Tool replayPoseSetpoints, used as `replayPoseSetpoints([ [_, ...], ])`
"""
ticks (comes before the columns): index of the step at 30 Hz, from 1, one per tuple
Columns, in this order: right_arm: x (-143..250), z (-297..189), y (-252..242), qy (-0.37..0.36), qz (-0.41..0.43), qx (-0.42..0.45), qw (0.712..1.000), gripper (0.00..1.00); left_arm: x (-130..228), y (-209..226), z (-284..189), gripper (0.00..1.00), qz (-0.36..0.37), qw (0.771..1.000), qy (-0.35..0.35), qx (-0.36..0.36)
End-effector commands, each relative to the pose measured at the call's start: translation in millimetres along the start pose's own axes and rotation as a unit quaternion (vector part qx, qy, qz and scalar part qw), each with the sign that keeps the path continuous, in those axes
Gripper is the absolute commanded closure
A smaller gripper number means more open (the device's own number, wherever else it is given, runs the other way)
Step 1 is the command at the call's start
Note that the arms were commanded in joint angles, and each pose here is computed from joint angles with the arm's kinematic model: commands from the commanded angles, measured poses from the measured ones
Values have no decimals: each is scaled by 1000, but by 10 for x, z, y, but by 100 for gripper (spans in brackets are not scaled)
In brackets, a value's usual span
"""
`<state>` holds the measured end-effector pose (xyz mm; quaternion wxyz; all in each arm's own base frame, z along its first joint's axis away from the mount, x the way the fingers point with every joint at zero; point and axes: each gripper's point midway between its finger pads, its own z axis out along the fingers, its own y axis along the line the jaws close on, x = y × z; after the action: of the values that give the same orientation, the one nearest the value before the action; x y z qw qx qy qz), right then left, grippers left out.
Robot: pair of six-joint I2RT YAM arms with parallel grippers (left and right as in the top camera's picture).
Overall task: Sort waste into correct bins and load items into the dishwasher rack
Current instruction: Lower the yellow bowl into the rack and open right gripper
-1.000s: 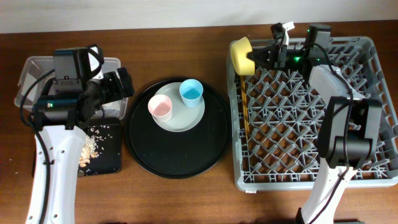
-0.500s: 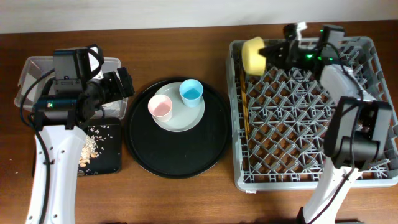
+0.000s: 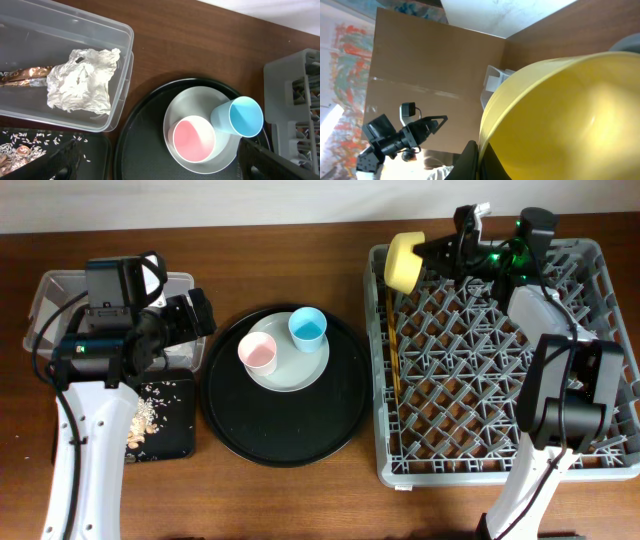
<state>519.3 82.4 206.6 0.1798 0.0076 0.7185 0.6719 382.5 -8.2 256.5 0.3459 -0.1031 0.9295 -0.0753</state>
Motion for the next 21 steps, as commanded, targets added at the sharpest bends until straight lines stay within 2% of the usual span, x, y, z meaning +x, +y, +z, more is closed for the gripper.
replayPoseSetpoints([
  [1, 47, -66, -31, 14, 22, -10, 1000, 96, -50, -5, -39, 1, -1, 1000, -8, 1],
  [17, 142, -455, -335, -16, 21, -5, 1000, 95, -50, -5, -39, 1, -1, 1000, -8, 1],
  [21, 135, -545, -334, -20, 21, -8, 1000, 87, -51, -5, -39, 1, -1, 1000, -8, 1],
])
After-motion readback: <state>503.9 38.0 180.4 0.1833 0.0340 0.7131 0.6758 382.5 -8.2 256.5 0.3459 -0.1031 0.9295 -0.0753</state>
